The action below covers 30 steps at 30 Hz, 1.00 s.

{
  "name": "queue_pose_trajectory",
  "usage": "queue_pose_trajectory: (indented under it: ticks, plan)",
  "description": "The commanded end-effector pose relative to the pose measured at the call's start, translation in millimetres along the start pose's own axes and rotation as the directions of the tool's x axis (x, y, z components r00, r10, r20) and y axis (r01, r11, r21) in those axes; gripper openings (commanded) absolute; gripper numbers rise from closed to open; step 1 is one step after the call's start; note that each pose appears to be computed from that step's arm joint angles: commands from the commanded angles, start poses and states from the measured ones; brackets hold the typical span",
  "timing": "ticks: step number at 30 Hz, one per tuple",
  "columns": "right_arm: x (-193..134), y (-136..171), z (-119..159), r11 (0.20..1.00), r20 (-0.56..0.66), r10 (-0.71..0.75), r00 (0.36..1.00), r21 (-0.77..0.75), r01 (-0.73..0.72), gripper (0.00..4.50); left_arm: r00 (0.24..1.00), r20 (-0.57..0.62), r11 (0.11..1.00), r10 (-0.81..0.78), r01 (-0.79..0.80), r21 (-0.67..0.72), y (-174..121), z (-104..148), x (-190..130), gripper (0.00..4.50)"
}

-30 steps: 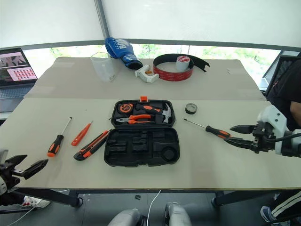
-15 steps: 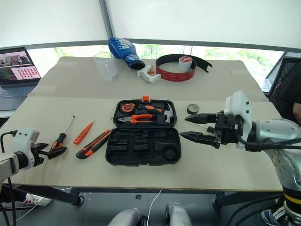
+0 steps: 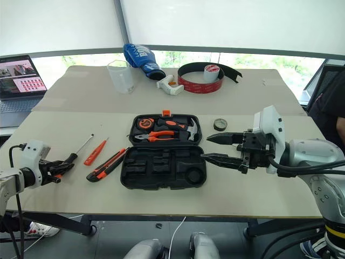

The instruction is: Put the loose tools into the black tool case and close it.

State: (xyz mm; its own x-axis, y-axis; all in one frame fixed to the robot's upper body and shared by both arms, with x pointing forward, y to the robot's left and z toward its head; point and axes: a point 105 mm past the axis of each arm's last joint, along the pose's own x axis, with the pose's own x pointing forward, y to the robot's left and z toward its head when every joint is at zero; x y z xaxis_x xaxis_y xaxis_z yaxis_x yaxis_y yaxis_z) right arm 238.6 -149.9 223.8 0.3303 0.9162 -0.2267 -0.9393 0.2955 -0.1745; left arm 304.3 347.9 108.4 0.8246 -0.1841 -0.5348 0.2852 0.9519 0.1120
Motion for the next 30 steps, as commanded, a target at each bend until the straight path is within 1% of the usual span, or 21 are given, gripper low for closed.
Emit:
queue_pose_trajectory:
  ticks: [1,2,4,6,8,10,12,15,19,21,23,25,28,30]
  plan:
    - [-10,1,-5,0.999,-0.038,-0.040,0.998,-0.038,0.038,3.29,0.955,0.230,0.945,-0.185,0.108,0.309,-31,95,-19,0.91]
    - [-11,0,-7,0.998,-0.040,-0.046,0.998,-0.032,0.045,3.29,0.934,0.244,0.914,-0.261,0.158,0.373,-46,107,-20,0.91]
    - [-12,-1,-8,0.998,-0.036,-0.060,0.998,-0.018,0.059,3.29,0.890,0.215,0.836,-0.402,0.261,0.483,-76,118,-17,0.91]
    - [-13,-4,-11,0.997,-0.039,-0.082,0.996,-0.011,0.081,3.29,0.834,0.165,0.743,-0.526,0.357,0.566,-104,121,-15,0.91]
    - [-15,-6,-16,0.995,-0.049,-0.103,0.993,-0.005,0.103,3.29,0.773,0.095,0.646,-0.627,0.448,0.618,-128,118,-13,0.91]
    - [-17,-7,-19,0.993,-0.057,-0.121,0.991,0.000,0.121,3.29,0.735,0.013,0.561,-0.678,0.507,0.654,-142,110,-6,0.91]
    - [-19,-8,-20,0.990,-0.058,-0.139,0.989,0.002,0.139,3.29,0.725,-0.049,0.500,-0.687,0.519,0.693,-148,103,6,0.91]
    - [-21,-11,-22,0.985,-0.056,-0.173,0.983,0.000,0.173,3.29,0.703,-0.091,0.430,-0.705,0.527,0.733,-159,103,23,0.91]
    - [-23,-12,-27,0.982,-0.082,-0.189,0.979,-0.021,0.188,3.29,0.697,-0.114,0.375,-0.708,0.508,0.776,-174,107,48,0.91]
    - [-23,-12,-27,0.982,-0.085,-0.190,0.978,-0.028,0.188,3.29,0.679,-0.144,0.340,-0.720,0.525,0.780,-181,106,54,0.91]
    - [-23,-13,-26,0.981,-0.079,-0.193,0.978,-0.029,0.192,3.29,0.677,-0.164,0.320,-0.717,0.529,0.786,-183,105,58,0.91]
    - [-23,-12,-26,0.980,-0.076,-0.197,0.977,-0.030,0.195,3.29,0.690,-0.172,0.318,-0.704,0.521,0.792,-182,106,61,0.91]
    - [-23,-12,-26,0.979,-0.072,-0.205,0.976,-0.026,0.203,3.29,0.716,-0.155,0.348,-0.681,0.503,0.791,-178,110,68,0.91]
    - [-23,-12,-27,0.978,-0.072,-0.206,0.976,-0.026,0.205,3.29,0.715,-0.151,0.358,-0.682,0.507,0.784,-177,111,69,0.91]
